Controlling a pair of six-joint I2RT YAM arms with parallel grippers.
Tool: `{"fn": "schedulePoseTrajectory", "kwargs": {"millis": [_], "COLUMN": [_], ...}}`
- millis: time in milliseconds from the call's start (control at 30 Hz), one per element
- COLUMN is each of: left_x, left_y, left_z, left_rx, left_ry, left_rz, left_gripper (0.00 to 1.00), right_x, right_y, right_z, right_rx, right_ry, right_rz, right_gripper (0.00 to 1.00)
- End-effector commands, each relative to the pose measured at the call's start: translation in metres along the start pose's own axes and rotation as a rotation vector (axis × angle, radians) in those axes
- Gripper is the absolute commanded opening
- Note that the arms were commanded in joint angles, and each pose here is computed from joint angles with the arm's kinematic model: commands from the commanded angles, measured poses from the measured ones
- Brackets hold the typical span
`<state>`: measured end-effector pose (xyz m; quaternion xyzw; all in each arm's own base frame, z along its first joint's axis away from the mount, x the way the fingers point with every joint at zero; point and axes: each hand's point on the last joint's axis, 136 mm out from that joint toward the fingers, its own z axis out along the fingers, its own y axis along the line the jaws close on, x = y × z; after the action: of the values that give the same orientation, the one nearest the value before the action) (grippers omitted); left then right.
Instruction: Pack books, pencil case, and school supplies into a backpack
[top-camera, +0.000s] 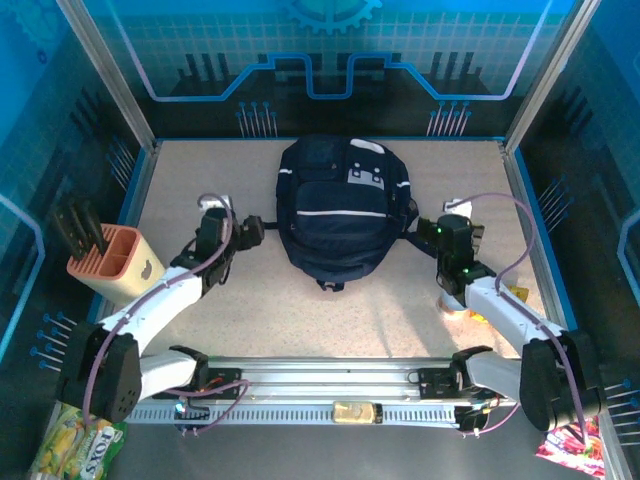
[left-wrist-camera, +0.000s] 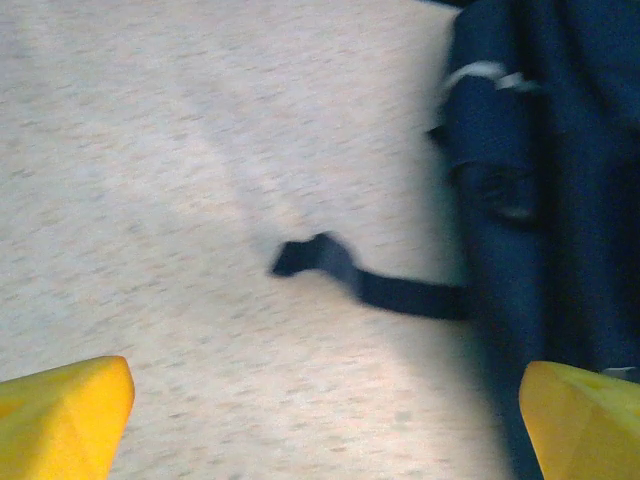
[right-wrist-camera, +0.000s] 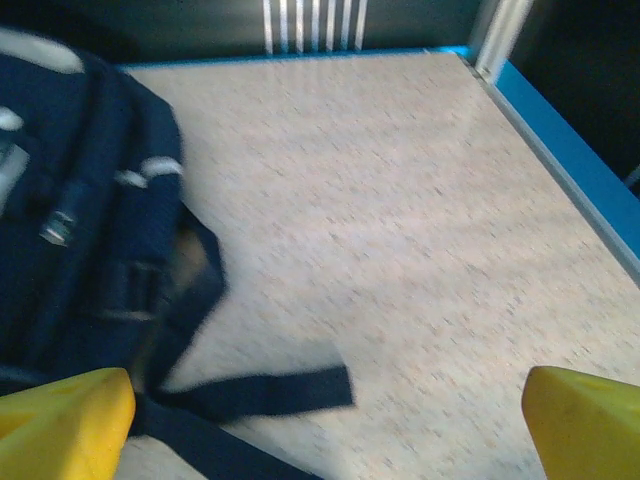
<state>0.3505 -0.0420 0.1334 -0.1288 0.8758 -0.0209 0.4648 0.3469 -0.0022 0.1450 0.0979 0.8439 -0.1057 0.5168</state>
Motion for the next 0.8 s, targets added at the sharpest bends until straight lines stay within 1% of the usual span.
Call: {"fn": "schedulePoseTrajectory", "kwargs": {"millis": [0,33,67,133,233,400,467,533,667,700,767], "left_x": [-0.028,-0.027,-0.028,-0.03,-0.029,-0.018,-0.013,-0.012,-0.018,-0.017,-0.014], "left_y": [0.03,0.038,0.04,0.051,0.059,0.052,0.044,0.036,0.03,0.028,0.029], "left_z": [-0.007,-0.007,-0.007,-0.007,-0.002,0.016,0.023,0.027,0.033,0.037,0.046], "left_rx": [-0.137,-0.153,-0.146,-0.177,-0.189,-0.106,-0.049,0.0,0.094,0.122,0.131], "left_ry": [-0.209,-0.197,-0.203,-0.212,-0.208,-0.281,-0.287,-0.296,-0.328,-0.325,-0.304], "left_rz": [0.032,0.014,0.014,0.023,0.067,0.194,0.217,0.234,0.181,0.174,0.165], "left_gripper": [0.99,0.99,0.99,0.99,0.99,0.99,0.99,0.99,0.99,0.99,0.99], "right_x": [-0.012,-0.005,0.001,0.011,0.014,0.005,0.001,0.0,0.005,0.007,0.01], "right_y": [-0.027,-0.03,-0.031,-0.03,-0.018,0.003,0.016,0.02,0.02,0.02,0.024], "right_z": [-0.001,0.002,0.005,0.011,0.018,0.021,0.021,0.021,0.025,0.028,0.031], "right_rx": [0.123,0.134,0.14,0.134,0.075,-0.055,-0.126,-0.151,-0.163,-0.168,-0.191], "right_ry": [-0.091,-0.078,-0.067,-0.054,-0.088,-0.193,-0.238,-0.254,-0.298,-0.299,-0.292], "right_rz": [0.046,0.044,0.036,0.019,-0.006,-0.046,-0.085,-0.107,-0.102,-0.091,-0.098], "right_gripper": [1.0,1.0,1.0,1.0,1.0,1.0,1.0,1.0,1.0,1.0,1.0]}}
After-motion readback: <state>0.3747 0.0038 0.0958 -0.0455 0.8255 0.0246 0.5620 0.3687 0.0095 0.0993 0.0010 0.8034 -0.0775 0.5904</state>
